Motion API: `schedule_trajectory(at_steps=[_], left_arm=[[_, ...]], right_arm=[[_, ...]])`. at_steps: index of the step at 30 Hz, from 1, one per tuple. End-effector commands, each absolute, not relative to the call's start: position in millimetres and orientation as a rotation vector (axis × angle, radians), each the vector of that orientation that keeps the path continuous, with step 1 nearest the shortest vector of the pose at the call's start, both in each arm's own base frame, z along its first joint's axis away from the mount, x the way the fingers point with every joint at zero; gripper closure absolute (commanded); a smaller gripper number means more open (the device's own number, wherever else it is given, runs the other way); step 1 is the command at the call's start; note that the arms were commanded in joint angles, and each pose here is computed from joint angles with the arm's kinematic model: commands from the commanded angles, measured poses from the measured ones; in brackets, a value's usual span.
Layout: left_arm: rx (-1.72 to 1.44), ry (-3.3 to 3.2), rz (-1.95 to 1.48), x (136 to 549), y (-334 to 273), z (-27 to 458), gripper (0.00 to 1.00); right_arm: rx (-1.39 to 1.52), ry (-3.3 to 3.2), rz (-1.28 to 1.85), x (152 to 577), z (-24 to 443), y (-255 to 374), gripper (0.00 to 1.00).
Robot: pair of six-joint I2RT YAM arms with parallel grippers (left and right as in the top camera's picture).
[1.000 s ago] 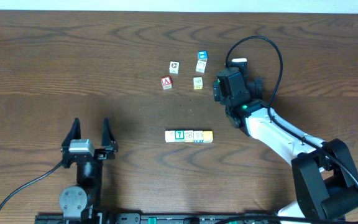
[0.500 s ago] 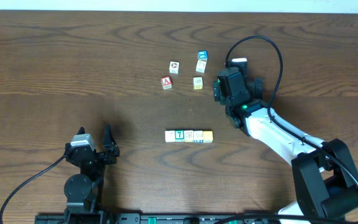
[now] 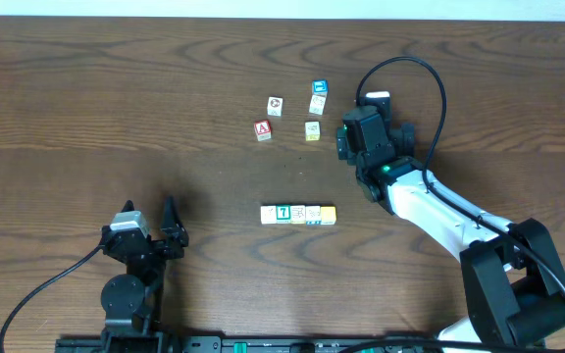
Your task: Lift 5 blocks
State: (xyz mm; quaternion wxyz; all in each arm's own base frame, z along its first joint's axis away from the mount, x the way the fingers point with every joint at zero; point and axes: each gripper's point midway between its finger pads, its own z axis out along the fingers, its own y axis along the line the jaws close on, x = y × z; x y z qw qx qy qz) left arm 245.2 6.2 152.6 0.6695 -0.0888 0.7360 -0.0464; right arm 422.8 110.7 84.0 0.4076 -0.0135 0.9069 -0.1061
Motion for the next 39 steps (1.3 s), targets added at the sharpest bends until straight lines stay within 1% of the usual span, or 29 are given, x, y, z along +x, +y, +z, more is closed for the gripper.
schedule_trajectory(at_steps=[1,6,9,12,14,15,16,17,19,22,25,32,39], left_arm=[[-0.227,1.713,-0.075,243.4,11.6,136.2,0.28],[-0.227,1.713,-0.075,243.4,11.6,136.2,0.28],[-0.227,1.713,-0.075,243.4,11.6,136.2,0.28],[-0.227,1.713,-0.075,243.4,11.6,136.2,0.28],[-0.227,1.713,-0.075,243.4,11.6,136.2,0.28],[-0.227,1.713,-0.075,243.4,11.6,136.2,0.28],[-0.227,1.713,-0.075,243.4,11.6,136.2,0.28],[-0.227,1.713,-0.075,243.4,11.6,136.2,0.28],[-0.227,1.713,-0.075,243.4,11.6,136.2,0.28],[-0.227,1.713,-0.075,243.4,11.6,136.2,0.28],[-0.227,1.713,-0.075,243.4,11.6,136.2,0.28],[-0.227,1.713,-0.075,243.4,11.6,136.2,0.28],[-0.227,1.713,-0.075,243.4,11.6,136.2,0.28]], right_arm=[[-0.036,2.280,-0.289,425.3,85.4,108.7,0.01],[-0.037,2.276,-0.276,423.8,91.3,109.4,0.01],[-0.055,2.272,-0.267,404.6,121.1,107.9,0.01],[-0.087,2.232,-0.220,374.6,165.9,111.1,0.01],[-0.104,2.168,-0.160,352.9,204.0,115.3,0.01],[-0.126,2.089,-0.188,344.5,233.0,108.7,0.01],[-0.133,2.040,-0.205,338.6,251.7,101.7,0.01],[-0.106,1.965,-0.165,323.9,282.8,90.0,0.01],[-0.028,1.882,-0.091,308.0,313.1,70.5,0.01],[0.047,1.760,0.055,292.4,339.8,49.0,0.01],[0.038,1.659,0.149,276.7,342.2,36.8,0.01],[0.086,1.464,0.144,235.6,301.4,8.5,0.01],[0.126,1.388,0.136,225.8,268.3,-0.7,0.01]])
